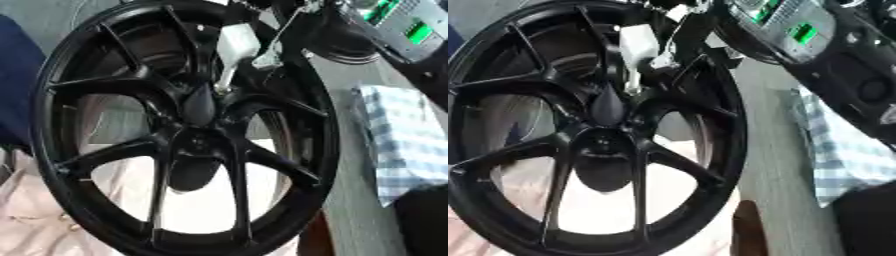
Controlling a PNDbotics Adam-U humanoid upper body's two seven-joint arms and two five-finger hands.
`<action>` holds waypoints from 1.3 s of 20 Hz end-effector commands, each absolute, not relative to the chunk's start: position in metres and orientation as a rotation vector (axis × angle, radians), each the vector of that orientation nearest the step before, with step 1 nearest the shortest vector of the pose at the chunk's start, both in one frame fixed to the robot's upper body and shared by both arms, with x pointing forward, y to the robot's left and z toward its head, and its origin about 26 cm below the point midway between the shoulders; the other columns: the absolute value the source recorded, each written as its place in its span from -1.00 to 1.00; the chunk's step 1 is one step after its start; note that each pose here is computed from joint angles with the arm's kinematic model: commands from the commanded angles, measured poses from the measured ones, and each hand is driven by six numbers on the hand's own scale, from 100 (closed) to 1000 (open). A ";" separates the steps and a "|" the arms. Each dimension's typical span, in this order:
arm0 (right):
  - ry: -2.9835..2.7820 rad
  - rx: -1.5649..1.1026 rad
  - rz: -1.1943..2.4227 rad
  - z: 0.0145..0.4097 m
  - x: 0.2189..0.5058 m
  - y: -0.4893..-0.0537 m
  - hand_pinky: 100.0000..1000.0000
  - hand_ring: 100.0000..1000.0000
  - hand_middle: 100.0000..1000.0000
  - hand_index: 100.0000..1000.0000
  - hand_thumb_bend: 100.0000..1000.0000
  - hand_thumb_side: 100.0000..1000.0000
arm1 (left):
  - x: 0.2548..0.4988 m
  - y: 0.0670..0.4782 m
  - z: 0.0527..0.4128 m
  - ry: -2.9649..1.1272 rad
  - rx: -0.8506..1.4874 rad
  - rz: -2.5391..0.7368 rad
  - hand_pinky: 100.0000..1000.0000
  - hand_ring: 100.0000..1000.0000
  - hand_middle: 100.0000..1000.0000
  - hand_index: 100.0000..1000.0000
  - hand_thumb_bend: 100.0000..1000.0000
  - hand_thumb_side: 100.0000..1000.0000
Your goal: Pull the pin out of the wheel hub.
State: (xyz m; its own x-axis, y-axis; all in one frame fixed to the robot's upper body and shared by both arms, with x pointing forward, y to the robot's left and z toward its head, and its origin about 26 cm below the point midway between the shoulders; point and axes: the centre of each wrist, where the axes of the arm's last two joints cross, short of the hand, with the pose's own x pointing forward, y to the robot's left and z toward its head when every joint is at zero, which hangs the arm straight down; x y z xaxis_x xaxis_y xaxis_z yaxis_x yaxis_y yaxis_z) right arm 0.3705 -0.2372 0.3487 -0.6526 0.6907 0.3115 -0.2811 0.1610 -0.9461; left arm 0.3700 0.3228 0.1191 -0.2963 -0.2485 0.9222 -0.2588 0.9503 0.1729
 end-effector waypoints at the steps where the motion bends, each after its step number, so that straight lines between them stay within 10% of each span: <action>1: -1.698 -0.448 1.580 0.372 0.361 -0.249 0.21 -0.08 -0.52 -0.26 -0.33 -1.00 | 0.370 0.327 0.126 -1.906 0.389 0.000 0.11 0.04 -0.12 0.30 -1.00 0.78; 13: -1.728 -0.472 1.549 0.396 0.344 -0.265 0.20 -0.09 -0.53 -0.26 -0.32 -1.00 | 0.368 0.330 0.123 -1.896 0.399 0.006 0.10 0.04 -0.12 0.30 -1.00 0.78; 26: -1.729 -0.819 1.024 0.416 0.314 -0.401 0.18 -0.08 -0.52 -0.26 -0.40 -1.00 | 0.358 0.351 0.114 -1.869 0.477 0.104 0.10 0.04 -0.12 0.30 -1.00 0.78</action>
